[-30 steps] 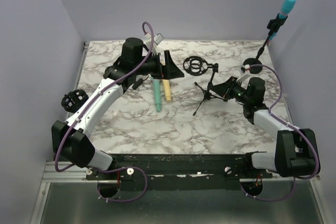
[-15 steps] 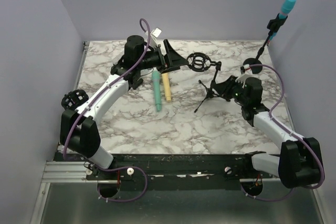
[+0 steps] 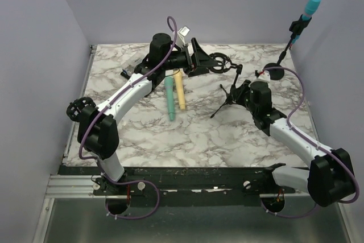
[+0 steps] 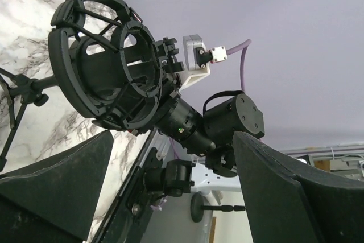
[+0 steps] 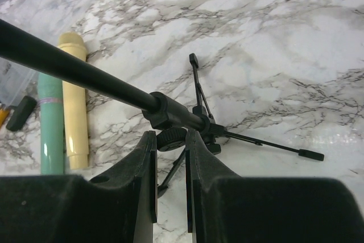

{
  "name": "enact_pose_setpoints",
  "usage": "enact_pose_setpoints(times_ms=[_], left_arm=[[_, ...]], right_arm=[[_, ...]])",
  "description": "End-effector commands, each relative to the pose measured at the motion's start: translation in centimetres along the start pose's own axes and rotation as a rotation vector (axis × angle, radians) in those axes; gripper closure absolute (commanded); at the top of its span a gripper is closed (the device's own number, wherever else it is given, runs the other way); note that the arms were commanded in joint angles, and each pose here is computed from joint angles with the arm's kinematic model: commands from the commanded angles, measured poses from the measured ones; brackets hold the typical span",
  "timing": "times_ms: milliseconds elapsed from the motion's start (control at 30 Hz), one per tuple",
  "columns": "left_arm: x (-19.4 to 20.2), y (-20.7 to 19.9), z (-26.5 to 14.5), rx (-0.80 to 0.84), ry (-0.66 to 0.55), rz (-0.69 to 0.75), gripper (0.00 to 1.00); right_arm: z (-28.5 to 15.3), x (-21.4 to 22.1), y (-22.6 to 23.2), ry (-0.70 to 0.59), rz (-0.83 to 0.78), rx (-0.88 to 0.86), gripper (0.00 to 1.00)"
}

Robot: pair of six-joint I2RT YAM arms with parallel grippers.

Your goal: Remove the microphone from the stand

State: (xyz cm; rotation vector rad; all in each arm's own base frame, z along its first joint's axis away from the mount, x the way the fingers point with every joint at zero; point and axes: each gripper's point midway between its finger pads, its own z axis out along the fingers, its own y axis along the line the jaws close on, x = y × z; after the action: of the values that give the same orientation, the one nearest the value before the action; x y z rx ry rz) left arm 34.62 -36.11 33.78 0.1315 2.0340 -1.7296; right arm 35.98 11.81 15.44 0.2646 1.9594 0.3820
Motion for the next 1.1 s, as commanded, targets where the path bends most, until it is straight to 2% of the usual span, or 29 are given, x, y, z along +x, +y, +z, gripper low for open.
enact_pose_setpoints(times_ms=[0, 67, 100, 133, 233, 300, 400, 533, 767, 833, 933, 1067], left_arm=[[0.1, -1.4, 0.7, 0.048, 0.018, 0.010, 0.12], [0.1, -1.6, 0.9, 0.053, 0.017, 0.013, 0.12], [0.1, -1.7, 1.0, 0.054, 0.020, 0.012, 0.12], [0.1, -1.7, 1.0, 0.055, 0.020, 0.013, 0.12], [0.2, -1.8, 0.9, 0.050, 0.021, 0.019, 0.12], [0.4, -1.6, 0.7, 0.032, 0.017, 0.029, 0.12], [0.6, -1.5, 0.0, 0.010, 0.008, 0.050, 0.12], [0.7, -1.7, -1.0, 0.005, 0.003, 0.079, 0.11], [1.4, -1.8, -4.4, -0.061, 0.000, 0.187, 0.10], [1.6, -2.1, -5.7, -0.071, 0.003, 0.236, 0.09], [1.8, -2.7, -7.7, -0.094, 0.010, 0.312, 0.07], [1.9, -3.0, -9.3, -0.147, 0.018, 0.426, 0.06]], right_arm=[[-1.4, 4.4, -6.7, 0.157, -0.121, 0.307, 0.99], [-1.5, 4.4, -5.6, 0.164, -0.107, 0.251, 0.99], [-1.4, 4.5, -4.9, 0.176, -0.097, 0.213, 0.93], [-1.5, 4.5, -4.3, 0.181, -0.085, 0.187, 0.86], [-1.7, 4.5, -2.9, 0.200, -0.038, 0.127, 0.56], [-2.0, 4.4, -2.1, 0.222, 0.009, 0.067, 0.43], [-2.6, 3.9, -1.3, 0.255, 0.091, -0.034, 0.31], [-3.5, 2.5, 0.1, 0.251, 0.175, -0.189, 0.21], [-3.7, 1.2, 1.2, 0.297, 0.346, -0.429, 0.22], [-3.7, 0.9, 1.3, 0.303, 0.400, -0.500, 0.26], [-3.6, 0.6, 1.3, 0.299, 0.464, -0.567, 0.37], [-3.1, 0.5, 1.5, 0.302, 0.503, -0.611, 0.39]])
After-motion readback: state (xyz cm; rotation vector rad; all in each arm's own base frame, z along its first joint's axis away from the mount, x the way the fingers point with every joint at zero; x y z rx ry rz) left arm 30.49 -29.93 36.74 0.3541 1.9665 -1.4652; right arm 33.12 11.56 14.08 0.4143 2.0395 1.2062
